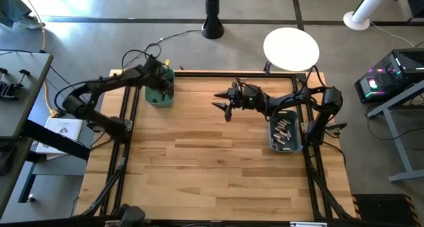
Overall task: Sort batteries
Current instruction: Put the black battery into the green bin, then put the silver battery into the blue bin
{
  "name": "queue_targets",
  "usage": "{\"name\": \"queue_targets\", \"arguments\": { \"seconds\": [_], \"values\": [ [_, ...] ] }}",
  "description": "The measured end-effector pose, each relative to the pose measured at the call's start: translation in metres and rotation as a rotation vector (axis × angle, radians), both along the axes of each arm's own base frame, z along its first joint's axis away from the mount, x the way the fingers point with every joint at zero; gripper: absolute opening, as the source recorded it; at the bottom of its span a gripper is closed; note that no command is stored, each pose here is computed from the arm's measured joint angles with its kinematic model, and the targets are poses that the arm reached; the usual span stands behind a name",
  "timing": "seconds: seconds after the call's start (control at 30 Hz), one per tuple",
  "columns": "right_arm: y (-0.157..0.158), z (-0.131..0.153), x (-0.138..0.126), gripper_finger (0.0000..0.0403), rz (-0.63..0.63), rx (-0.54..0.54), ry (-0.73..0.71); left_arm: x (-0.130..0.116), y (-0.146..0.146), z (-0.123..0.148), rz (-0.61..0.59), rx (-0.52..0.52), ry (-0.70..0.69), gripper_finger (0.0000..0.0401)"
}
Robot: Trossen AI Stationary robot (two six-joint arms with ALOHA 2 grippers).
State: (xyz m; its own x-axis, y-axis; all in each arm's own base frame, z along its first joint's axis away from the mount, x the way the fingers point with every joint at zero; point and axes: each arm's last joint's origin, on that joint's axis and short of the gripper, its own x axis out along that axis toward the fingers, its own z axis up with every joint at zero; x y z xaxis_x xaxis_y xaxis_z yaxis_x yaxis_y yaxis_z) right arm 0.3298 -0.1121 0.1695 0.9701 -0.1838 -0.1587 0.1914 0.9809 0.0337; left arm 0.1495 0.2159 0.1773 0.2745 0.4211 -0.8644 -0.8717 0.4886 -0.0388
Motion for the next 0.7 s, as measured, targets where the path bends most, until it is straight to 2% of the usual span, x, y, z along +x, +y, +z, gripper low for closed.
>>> {"name": "queue_targets", "arguments": {
  "seconds": [0.17, 0.27, 0.33, 0.43, 0.53, 0.7],
  "values": [
    [-0.004, -0.003, -0.002, 0.0199, -0.043, 0.087, 0.013, -0.006, 0.007, -0.018, 0.021, -0.094, 0.029, 0.0051],
    [-0.018, -0.006, -0.005, 0.0199, -0.169, 0.170, 0.061, -0.005, 0.009, -0.023, 0.006, -0.103, 0.044, 0.0055],
    [-0.029, -0.008, -0.006, 0.0199, -0.236, 0.223, 0.143, -0.005, 0.009, -0.026, 0.002, -0.109, 0.055, 0.0061],
    [-0.046, -0.009, -0.008, 0.0201, -0.329, 0.266, 0.307, -0.005, 0.010, -0.026, 0.001, -0.103, 0.052, 0.0080],
    [-0.063, -0.006, -0.009, 0.0205, -0.407, 0.258, 0.427, -0.005, 0.009, -0.021, -0.018, -0.075, 0.045, 0.0108],
    [-0.095, -0.002, -0.012, 0.0216, -0.527, 0.271, 0.483, -0.008, 0.008, -0.004, -0.029, 0.003, 0.015, 0.0161]
  ]
}}
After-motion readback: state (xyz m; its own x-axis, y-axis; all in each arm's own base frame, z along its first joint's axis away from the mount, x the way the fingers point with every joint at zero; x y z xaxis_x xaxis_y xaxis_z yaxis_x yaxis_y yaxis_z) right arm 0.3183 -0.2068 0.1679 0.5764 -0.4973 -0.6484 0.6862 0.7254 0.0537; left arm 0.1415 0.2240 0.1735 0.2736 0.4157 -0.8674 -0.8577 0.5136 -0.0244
